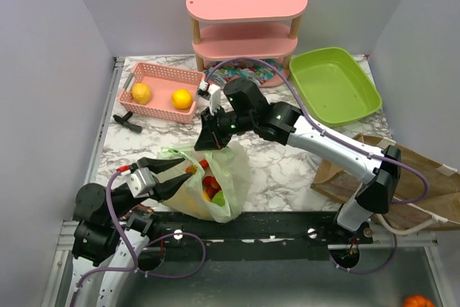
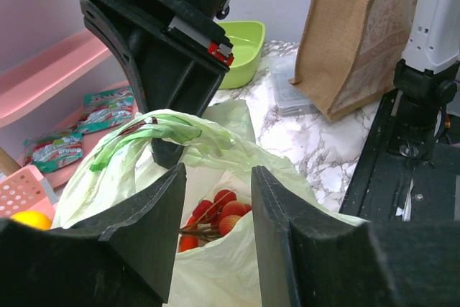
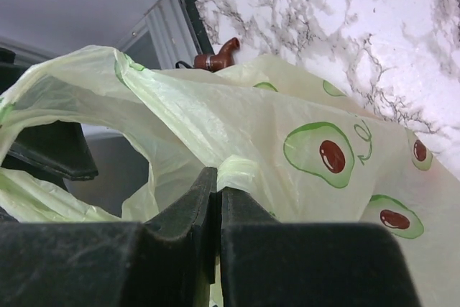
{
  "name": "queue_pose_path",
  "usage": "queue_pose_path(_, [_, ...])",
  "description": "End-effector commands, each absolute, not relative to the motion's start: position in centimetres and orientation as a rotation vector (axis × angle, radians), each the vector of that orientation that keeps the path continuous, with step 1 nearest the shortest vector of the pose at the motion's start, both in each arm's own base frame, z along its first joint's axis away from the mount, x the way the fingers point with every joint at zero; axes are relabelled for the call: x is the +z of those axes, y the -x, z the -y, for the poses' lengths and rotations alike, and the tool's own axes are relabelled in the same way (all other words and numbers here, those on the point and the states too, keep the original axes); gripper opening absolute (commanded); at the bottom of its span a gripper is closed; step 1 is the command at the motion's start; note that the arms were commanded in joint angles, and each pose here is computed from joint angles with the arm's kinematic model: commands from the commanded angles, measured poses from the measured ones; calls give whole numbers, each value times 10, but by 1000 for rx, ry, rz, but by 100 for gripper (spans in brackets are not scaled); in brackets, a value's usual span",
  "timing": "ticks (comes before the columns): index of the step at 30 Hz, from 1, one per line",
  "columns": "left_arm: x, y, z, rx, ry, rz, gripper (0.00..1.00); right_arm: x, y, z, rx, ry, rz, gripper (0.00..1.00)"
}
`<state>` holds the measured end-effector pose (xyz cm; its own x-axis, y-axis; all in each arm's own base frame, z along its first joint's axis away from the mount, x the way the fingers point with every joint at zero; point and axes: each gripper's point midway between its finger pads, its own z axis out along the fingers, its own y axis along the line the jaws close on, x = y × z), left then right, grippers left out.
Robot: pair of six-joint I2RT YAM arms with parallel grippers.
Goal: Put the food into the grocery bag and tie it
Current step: Tie the grocery bag at the center of the board.
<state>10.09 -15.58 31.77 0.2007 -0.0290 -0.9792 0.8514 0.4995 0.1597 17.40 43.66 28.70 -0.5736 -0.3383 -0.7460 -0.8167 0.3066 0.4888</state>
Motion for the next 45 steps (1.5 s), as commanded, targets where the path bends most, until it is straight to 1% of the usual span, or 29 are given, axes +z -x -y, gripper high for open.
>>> queue_pose_path(1, [319,-92,156,-745,-872,-1199,42,308,-164,-453,1348,1076,-2001,8])
queue_pose_path(4, [315,-96,153,-723,-852,-1223,41,317,-130,-460,1491,1204,-1961,9])
queue_pose_path(8, [315,-99,148,-687,-837,-1236,40,331,-89,-461,1608,1330,-1892,10])
queue_pose_path(17, [312,-92,146,-691,-855,-1278,40,353,-31,-457,1816,1451,-1778,10])
queue_pose_path(23, [306,-79,143,-680,-907,-1295,40,360,-21,-450,1885,1467,-1730,10])
queue_pose_path(28, [297,-67,141,-687,-953,-1337,44,366,-14,-443,1924,1495,-1706,10])
queue_pose_path(37, [298,-69,138,-650,-953,-1323,47,381,-7,-436,1983,1508,-1663,9])
queue_pose_path(45, [302,-75,150,-726,-928,-1257,47,375,-5,-437,2013,1515,-1665,9])
